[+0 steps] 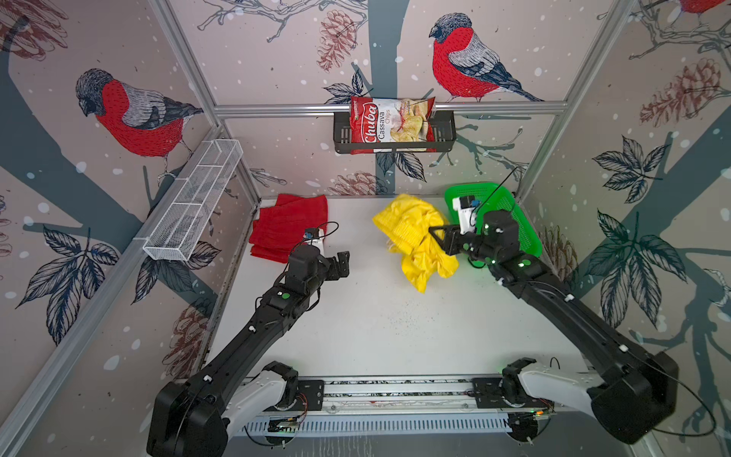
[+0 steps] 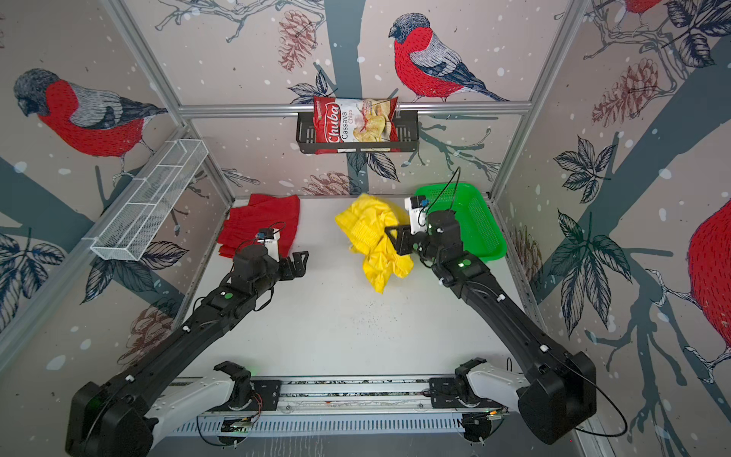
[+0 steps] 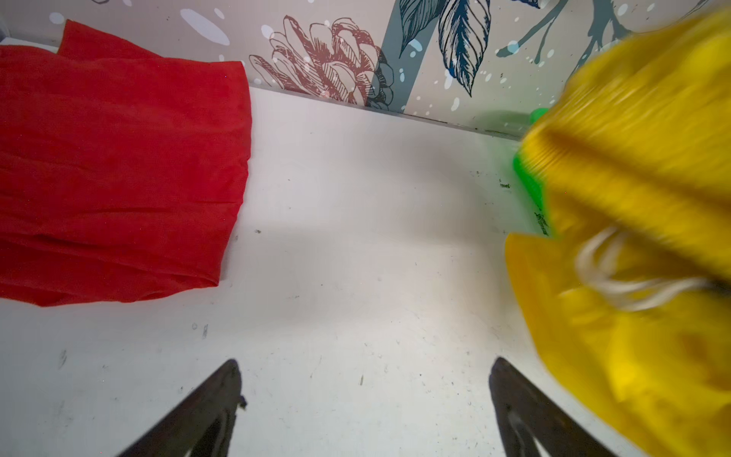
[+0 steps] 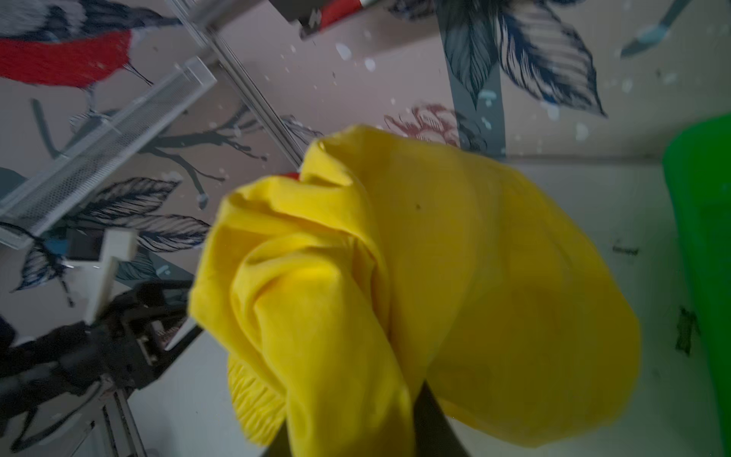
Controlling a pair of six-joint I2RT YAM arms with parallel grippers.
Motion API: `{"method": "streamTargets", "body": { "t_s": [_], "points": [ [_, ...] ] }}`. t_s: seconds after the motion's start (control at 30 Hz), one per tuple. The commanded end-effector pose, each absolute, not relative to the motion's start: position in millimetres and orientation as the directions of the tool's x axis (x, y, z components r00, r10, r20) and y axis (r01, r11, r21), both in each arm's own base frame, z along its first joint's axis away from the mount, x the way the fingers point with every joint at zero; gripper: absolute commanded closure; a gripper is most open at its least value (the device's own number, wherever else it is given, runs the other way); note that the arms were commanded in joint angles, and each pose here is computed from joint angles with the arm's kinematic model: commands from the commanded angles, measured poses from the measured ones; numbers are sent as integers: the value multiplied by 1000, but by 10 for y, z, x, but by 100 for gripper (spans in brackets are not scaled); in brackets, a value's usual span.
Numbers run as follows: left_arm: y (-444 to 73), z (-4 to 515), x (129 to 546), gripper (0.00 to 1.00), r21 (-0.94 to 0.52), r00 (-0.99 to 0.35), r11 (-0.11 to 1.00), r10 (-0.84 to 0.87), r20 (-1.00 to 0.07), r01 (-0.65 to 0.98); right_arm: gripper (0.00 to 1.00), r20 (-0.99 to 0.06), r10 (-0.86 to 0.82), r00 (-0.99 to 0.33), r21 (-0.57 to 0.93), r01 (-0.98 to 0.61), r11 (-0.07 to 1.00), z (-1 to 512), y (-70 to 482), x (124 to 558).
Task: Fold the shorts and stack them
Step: 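Drop the yellow shorts onto the table center with the right gripper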
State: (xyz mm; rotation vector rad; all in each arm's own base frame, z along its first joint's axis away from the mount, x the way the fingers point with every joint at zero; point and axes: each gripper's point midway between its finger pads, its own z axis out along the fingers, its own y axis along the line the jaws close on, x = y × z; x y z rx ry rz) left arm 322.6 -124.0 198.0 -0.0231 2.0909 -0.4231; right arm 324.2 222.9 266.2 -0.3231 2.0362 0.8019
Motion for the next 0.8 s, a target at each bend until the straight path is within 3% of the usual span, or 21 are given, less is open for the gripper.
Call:
{"method": "streamTargets", "body": {
  "t_s": [0.0, 0.07, 0.2, 0.4, 0.63, 0.77],
  "points": [
    [-1205, 1949, 3218, 4, -299, -520, 943, -185, -834, 145, 39, -811, 133, -570, 364, -312, 877, 2392, 1927, 3425],
    [-1200, 1866, 3190, 4, -300, -535, 943, -183, -825, 140, 31, -810, 84, -581, 275, -249, 929, 2343, 1775, 3439],
    [-1185, 1676, 3150, 4, -313, -558, 942, -196, -807, 121, 30, -848, 7, -530, 151, -228, 962, 2667, 1730, 3398],
    [-1192, 1407, 3108, 4, -389, -592, 918, -274, -758, 72, 32, -849, -146, -508, 80, -397, 914, 2744, 2379, 3084],
    [-1053, 1198, 3044, 4, -429, -611, 903, -347, -712, -13, 32, -709, -334, -621, 128, -579, 805, 1851, 3462, 2636],
    [-950, 1161, 3019, 4, -480, -603, 876, -403, -689, -37, 31, -606, -414, -679, 65, -561, 825, 1308, 3628, 2661]
  ]
}}
